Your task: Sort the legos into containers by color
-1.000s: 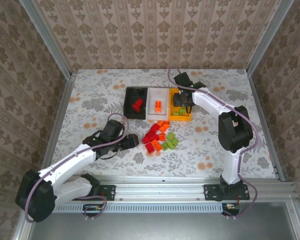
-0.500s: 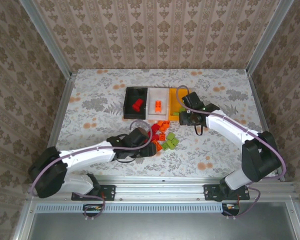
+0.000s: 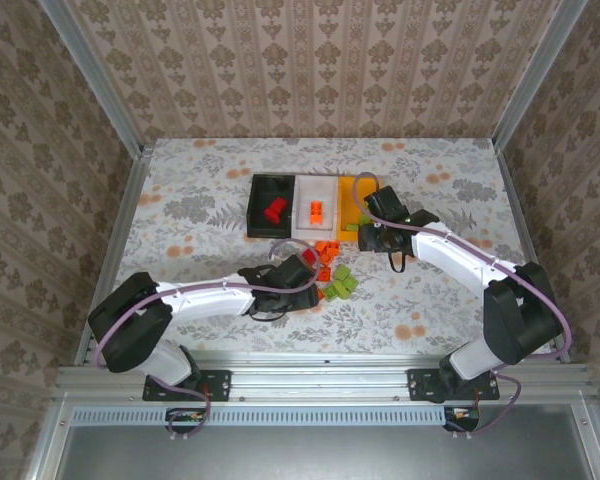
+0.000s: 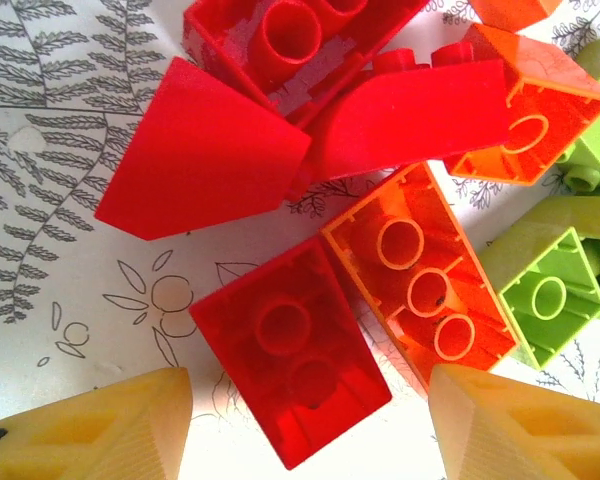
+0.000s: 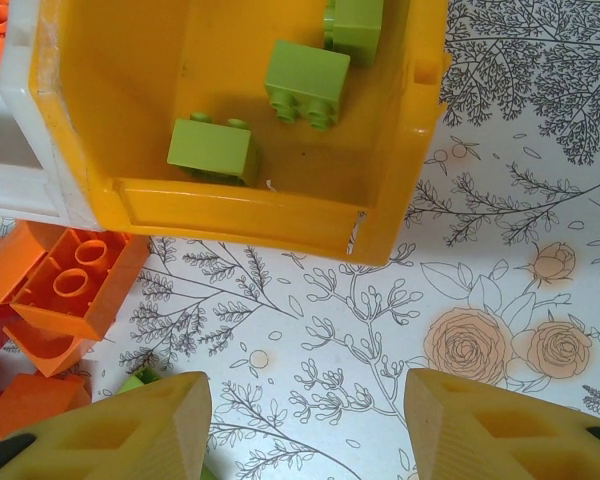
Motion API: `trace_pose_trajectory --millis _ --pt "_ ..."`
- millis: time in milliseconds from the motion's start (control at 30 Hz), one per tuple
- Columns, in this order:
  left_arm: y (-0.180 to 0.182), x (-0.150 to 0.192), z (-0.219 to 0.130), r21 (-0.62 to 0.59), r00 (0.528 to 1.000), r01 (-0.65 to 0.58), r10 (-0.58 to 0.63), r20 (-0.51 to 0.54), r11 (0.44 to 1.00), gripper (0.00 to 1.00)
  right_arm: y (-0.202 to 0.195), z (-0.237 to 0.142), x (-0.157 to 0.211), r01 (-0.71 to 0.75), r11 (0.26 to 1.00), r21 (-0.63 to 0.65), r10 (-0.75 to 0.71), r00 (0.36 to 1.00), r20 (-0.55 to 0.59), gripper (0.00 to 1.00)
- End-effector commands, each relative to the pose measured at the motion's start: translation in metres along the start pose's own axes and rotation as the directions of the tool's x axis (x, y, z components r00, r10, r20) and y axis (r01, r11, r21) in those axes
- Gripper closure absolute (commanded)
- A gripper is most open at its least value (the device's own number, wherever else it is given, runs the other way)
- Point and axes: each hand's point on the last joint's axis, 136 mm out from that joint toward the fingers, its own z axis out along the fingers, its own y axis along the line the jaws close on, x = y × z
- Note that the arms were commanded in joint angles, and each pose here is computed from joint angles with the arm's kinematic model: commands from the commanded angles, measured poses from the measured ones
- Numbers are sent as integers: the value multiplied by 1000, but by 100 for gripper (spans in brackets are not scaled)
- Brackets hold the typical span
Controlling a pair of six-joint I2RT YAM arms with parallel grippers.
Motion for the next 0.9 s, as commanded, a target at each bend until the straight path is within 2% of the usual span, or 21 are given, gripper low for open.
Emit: trace_pose_trajectory --millis 0,400,667,867 --pt "11 1 2 -52 1000 10 -9 19 999 35 2 -5 -4 -21 1000 -23 22 999 26 45" --pt "38 5 1 -88 998 -27 32 55 996 39 1 -6 -2 -33 999 -25 33 999 29 45" --pt "46 -1 -19 -66 994 -42 49 103 997 38 3 -6 -4 -43 999 -33 44 998 34 45" --pt "46 -9 -15 -52 994 -46 50 92 998 36 3 -6 -5 -41 999 -33 43 998 37 45"
